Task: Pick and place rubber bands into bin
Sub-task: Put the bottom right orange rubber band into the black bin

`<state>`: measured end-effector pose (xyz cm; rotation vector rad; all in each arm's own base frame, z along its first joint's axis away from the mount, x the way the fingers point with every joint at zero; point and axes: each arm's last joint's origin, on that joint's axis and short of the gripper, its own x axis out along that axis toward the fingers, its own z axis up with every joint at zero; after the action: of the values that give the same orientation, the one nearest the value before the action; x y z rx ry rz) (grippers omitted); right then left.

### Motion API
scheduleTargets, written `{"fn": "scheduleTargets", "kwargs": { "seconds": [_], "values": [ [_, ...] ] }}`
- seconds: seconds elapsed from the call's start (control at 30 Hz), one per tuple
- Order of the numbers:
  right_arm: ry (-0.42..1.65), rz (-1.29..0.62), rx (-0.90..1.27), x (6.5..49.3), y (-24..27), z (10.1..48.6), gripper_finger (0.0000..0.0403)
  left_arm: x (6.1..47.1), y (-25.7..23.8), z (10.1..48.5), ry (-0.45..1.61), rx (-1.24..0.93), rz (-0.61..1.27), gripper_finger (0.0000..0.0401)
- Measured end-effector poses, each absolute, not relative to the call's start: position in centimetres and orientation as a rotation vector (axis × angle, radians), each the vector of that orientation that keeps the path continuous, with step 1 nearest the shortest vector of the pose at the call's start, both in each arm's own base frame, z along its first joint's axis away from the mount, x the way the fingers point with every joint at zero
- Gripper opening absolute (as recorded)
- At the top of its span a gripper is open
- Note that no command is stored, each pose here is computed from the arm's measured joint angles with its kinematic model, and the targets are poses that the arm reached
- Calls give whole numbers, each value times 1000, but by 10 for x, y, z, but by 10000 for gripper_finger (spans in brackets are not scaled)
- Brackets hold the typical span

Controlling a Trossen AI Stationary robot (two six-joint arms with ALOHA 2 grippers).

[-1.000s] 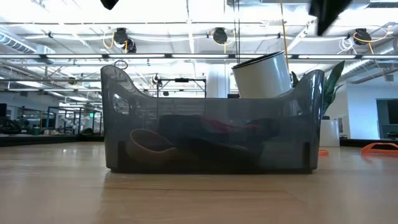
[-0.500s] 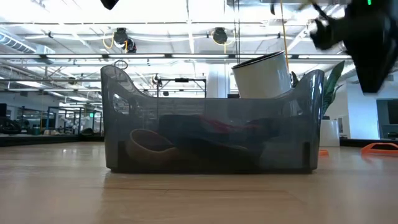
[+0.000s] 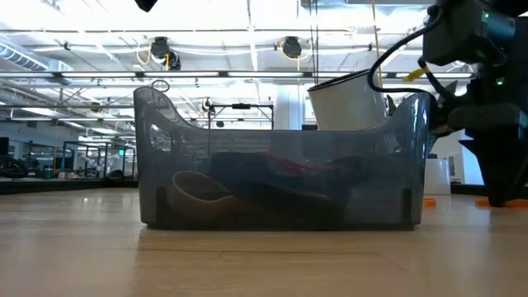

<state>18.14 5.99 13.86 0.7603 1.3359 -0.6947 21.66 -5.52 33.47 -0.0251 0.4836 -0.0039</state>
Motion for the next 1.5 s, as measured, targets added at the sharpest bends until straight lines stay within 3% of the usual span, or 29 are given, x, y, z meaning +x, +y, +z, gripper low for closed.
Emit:
{"fn": "scheduleTargets", "kwargs": {
  "seconds": [0.53,1.0,1.3,1.5],
  "values": [
    [1361,-661,754,173,58,140,144,217,-55,335,480,-11,-7,42],
    [1391,-595,661,172,57,139,8,217,-55,335,480,-10,-8,42],
    [1381,-476,700,177,62,143,3,217,-55,335,480,-9,-8,42],
    [1200,-289,755,187,66,161,1,217,-55,335,480,-9,-8,42]
  ]
}}
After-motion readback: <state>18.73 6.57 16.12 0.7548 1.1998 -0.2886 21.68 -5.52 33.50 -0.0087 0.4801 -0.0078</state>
